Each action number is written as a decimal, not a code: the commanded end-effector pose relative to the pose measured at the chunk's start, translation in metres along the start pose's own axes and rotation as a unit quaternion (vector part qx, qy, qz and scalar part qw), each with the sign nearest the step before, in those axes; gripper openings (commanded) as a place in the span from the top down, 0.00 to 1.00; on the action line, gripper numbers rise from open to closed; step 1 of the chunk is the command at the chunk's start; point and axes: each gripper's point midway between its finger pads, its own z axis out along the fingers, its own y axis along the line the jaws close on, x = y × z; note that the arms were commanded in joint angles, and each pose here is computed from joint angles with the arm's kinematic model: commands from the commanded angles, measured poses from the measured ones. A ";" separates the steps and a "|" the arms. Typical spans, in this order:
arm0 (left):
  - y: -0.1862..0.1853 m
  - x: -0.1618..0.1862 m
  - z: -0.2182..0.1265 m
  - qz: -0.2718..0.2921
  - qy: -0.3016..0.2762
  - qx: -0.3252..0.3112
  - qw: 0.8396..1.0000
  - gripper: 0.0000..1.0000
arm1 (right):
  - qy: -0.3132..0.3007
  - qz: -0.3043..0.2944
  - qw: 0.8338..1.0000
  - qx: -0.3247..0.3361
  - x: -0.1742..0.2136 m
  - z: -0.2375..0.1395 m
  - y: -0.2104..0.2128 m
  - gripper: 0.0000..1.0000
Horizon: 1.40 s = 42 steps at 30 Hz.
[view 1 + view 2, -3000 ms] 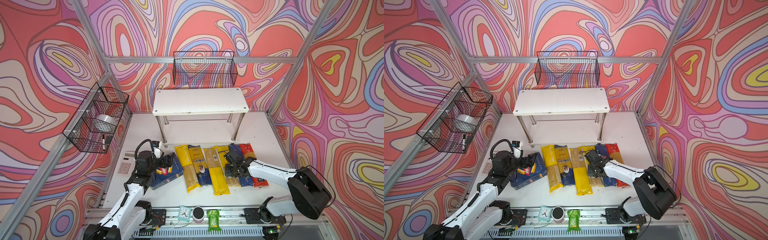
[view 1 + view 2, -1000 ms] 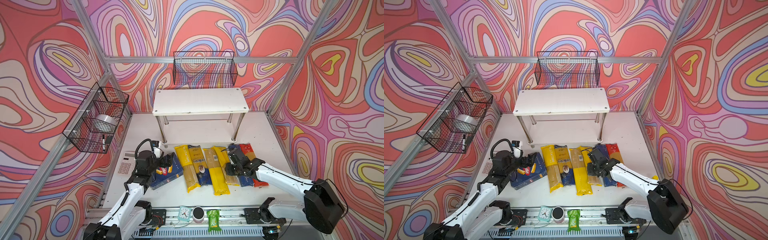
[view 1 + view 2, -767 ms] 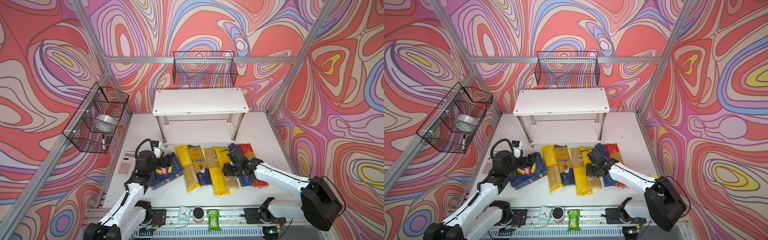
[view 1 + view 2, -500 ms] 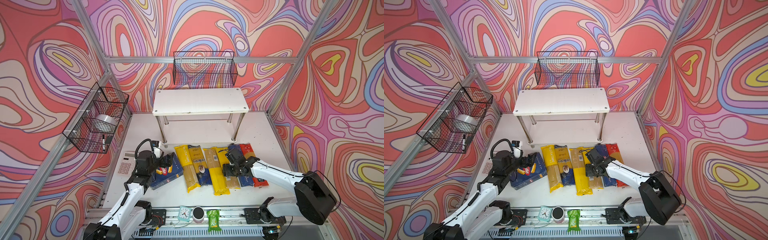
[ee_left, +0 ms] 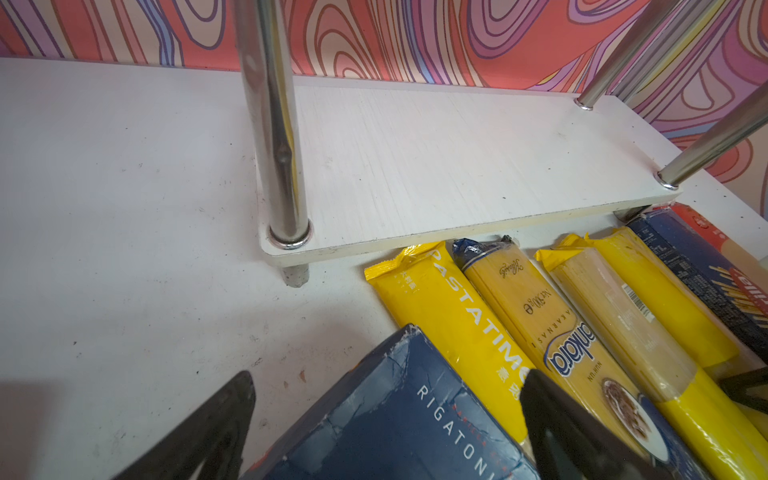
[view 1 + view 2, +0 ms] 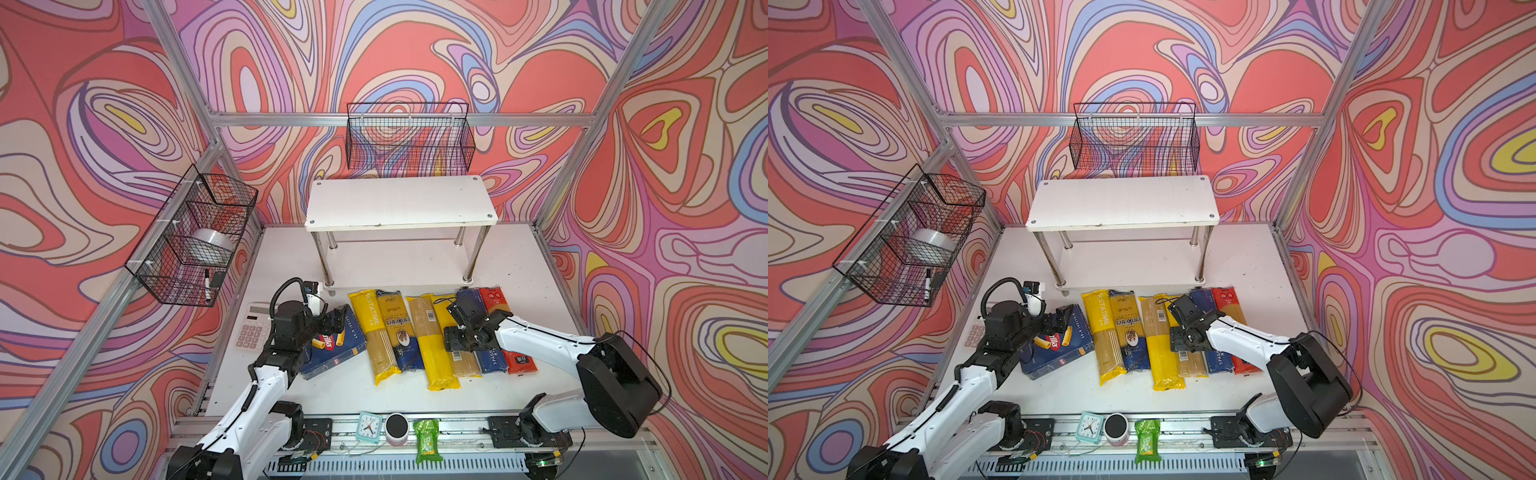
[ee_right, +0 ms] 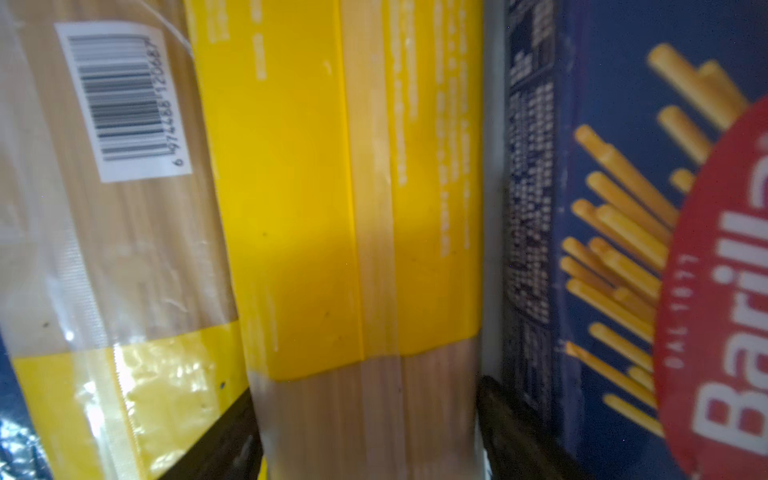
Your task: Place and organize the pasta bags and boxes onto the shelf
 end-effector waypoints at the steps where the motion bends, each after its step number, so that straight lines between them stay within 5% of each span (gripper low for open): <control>1: -0.002 -0.010 -0.003 0.000 -0.014 0.000 1.000 0.00 | 0.010 0.001 1.000 -0.001 0.007 0.009 0.000 0.20; 10: -0.002 -0.011 -0.003 -0.001 -0.014 0.000 1.000 0.00 | 0.030 0.023 0.999 0.027 0.021 0.026 -0.012 0.25; 17: -0.002 -0.010 -0.003 -0.001 -0.012 0.001 1.000 0.00 | 0.027 0.032 0.999 0.006 0.022 0.029 -0.006 0.40; 32: -0.001 -0.010 -0.002 -0.002 -0.012 -0.001 1.000 0.00 | -0.009 0.023 0.999 -0.033 0.007 0.003 0.006 0.99; 42: -0.001 -0.011 -0.003 -0.001 -0.015 -0.001 1.000 0.00 | -0.063 -0.010 0.992 -0.105 -0.016 -0.047 0.029 1.00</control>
